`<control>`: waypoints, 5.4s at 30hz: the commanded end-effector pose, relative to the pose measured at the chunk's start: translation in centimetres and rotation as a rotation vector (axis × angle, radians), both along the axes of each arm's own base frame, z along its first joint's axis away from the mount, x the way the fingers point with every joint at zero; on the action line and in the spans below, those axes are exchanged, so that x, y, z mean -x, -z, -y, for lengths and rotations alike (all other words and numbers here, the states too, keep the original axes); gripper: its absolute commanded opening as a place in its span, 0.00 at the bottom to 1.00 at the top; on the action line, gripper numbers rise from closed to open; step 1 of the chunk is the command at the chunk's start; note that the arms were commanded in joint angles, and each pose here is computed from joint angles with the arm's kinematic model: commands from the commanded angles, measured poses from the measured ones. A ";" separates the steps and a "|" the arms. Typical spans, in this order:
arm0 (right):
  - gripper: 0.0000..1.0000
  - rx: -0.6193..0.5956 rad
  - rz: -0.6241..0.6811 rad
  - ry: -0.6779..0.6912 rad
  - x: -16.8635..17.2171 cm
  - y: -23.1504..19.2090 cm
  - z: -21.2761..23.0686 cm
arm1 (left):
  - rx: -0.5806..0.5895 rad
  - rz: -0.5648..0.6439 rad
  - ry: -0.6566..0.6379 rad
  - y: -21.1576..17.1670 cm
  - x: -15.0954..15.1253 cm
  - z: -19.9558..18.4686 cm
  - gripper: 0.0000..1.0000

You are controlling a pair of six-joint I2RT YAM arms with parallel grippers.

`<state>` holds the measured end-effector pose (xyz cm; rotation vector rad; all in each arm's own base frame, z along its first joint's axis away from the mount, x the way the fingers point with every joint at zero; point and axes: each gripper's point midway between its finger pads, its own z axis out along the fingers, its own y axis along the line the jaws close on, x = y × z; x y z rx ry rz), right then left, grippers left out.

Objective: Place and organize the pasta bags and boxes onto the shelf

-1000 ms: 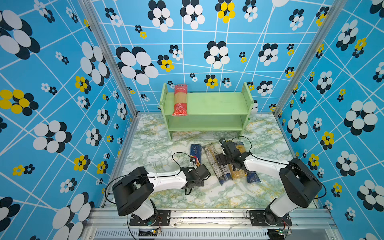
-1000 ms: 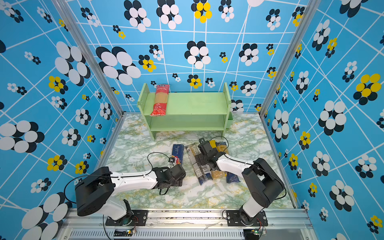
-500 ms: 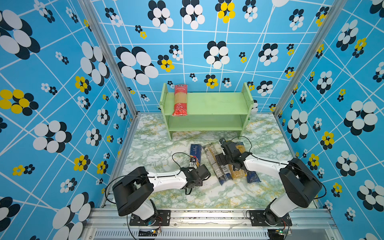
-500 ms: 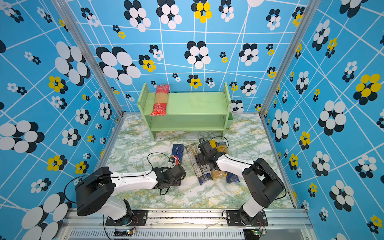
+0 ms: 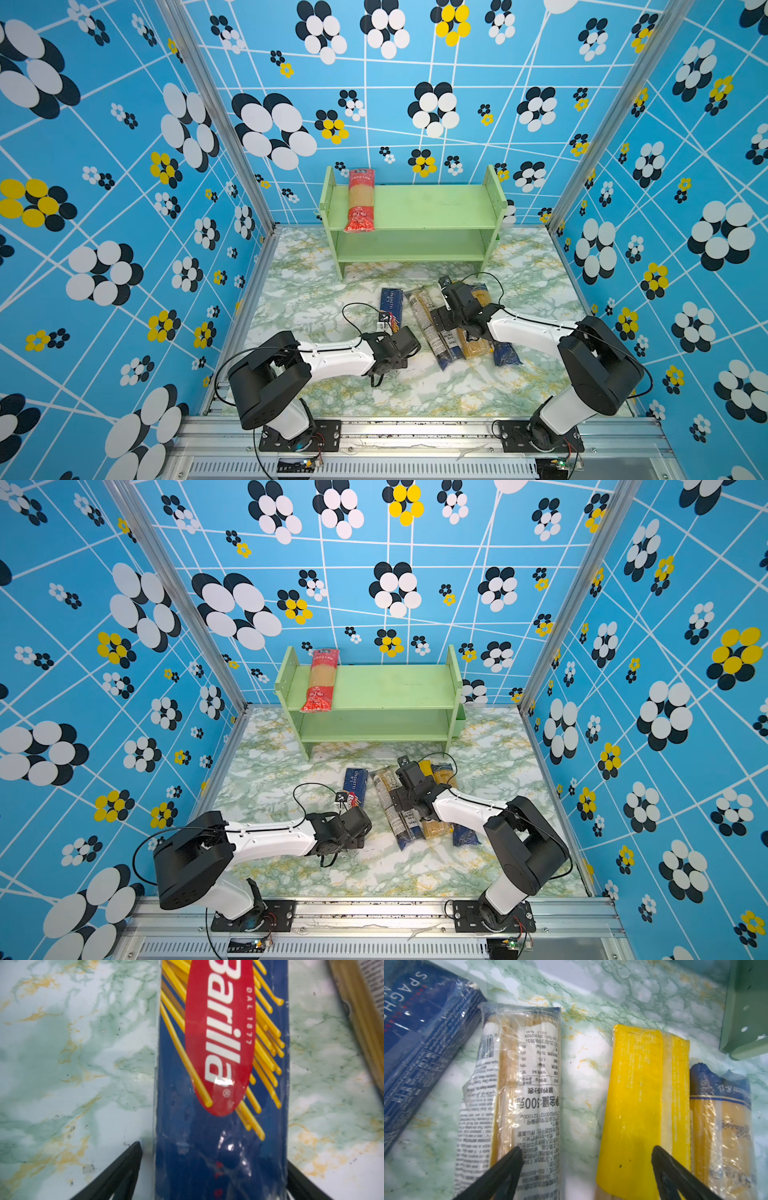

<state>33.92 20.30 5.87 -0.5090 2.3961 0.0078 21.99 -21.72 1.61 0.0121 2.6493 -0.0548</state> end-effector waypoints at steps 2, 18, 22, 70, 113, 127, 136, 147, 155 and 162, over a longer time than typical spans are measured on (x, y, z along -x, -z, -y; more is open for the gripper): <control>0.99 -0.017 0.000 0.011 -0.3 -0.2 -0.1 | -0.035 -0.083 -0.002 2.4 1.0 -1.0 0.77; 0.99 -0.011 0.003 0.006 -0.4 -0.3 -0.1 | -0.010 -0.084 0.009 2.3 1.0 -0.8 0.29; 0.99 -0.013 0.004 0.005 -0.5 -0.4 -0.2 | -0.009 -0.072 0.011 2.0 0.8 -0.8 0.00; 0.99 0.018 -0.016 -0.003 -0.8 0.2 -0.2 | 0.389 0.067 0.174 -17.7 -0.4 0.5 0.00; 0.99 0.005 -0.045 -0.009 -1.0 2.1 -0.4 | 0.608 0.403 0.382 -38.0 -6.5 2.5 0.00; 0.99 -0.001 -0.046 0.003 -0.4 2.8 0.1 | 0.548 0.602 0.212 -42.4 -16.0 4.4 0.00; 0.99 -0.004 -0.039 0.017 -0.1 2.8 0.6 | 0.454 0.684 0.096 -44.6 -21.7 4.9 0.00; 0.99 0.001 -0.025 0.038 0.2 2.5 1.3 | 0.381 0.749 0.020 -44.7 -25.8 5.3 0.00; 0.99 -0.001 -0.031 0.040 0.3 2.7 1.2 | 0.338 0.742 0.004 -43.7 -26.3 5.1 0.00; 0.99 -0.010 -0.036 0.043 0.2 2.9 1.1 | 0.303 0.698 0.006 -41.3 -27.0 5.4 0.00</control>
